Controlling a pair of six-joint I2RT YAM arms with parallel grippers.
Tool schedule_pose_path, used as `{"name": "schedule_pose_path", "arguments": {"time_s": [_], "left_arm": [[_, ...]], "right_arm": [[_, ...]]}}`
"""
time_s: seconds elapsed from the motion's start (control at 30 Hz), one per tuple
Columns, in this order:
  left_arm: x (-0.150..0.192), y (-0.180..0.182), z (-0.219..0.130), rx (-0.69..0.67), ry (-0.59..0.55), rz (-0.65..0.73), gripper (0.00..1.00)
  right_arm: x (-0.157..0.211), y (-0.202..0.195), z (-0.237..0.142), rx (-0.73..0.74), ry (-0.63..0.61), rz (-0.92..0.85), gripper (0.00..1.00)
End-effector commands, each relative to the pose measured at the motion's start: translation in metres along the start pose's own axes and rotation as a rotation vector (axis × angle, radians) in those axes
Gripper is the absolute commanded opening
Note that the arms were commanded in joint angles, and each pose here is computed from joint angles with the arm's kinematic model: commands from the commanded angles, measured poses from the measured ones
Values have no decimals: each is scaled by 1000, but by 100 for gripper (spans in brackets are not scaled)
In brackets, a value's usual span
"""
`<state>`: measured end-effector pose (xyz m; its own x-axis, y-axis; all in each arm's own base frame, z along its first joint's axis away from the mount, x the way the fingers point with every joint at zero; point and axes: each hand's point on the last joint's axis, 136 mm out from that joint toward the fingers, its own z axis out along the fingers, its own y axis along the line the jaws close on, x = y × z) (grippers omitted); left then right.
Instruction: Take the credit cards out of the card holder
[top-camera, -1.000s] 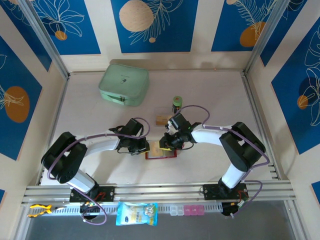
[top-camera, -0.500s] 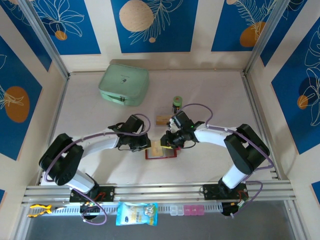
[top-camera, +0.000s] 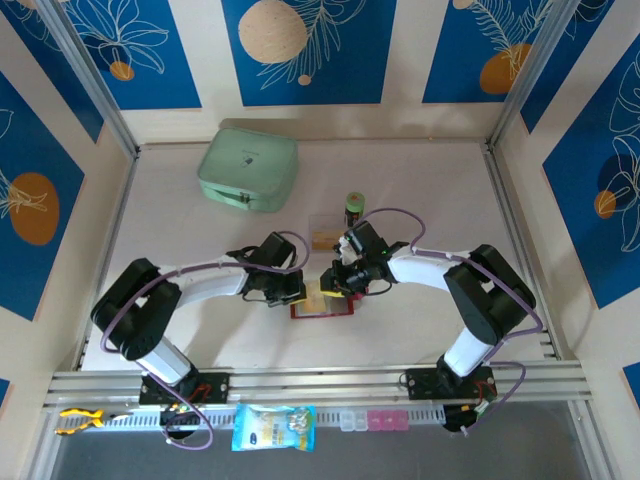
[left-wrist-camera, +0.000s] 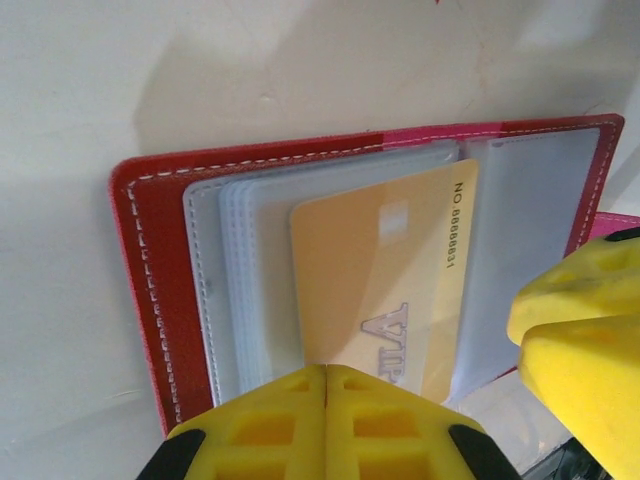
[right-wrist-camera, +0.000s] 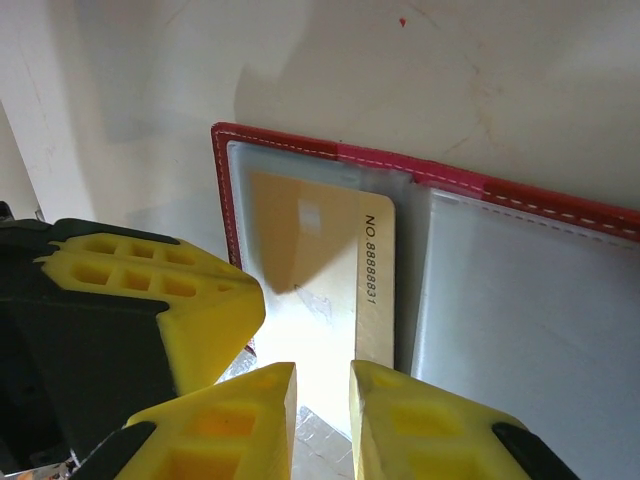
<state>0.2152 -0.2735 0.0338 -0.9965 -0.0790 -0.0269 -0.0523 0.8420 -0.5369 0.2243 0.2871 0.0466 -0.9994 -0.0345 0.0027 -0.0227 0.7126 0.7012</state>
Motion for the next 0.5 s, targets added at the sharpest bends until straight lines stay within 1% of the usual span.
{"name": "schedule_pose_path", "arguments": {"time_s": [0.0, 0.27, 0.47], "left_arm": [[6, 12, 4, -49, 19, 11, 2], [6, 20, 4, -90, 19, 13, 2], [7, 22, 5, -97, 22, 8, 2]], "right_arm": [[7, -10, 7, 4, 39, 29, 22], [8, -18, 12, 19, 45, 35, 22], [9, -18, 17, -17, 53, 19, 22]]}}
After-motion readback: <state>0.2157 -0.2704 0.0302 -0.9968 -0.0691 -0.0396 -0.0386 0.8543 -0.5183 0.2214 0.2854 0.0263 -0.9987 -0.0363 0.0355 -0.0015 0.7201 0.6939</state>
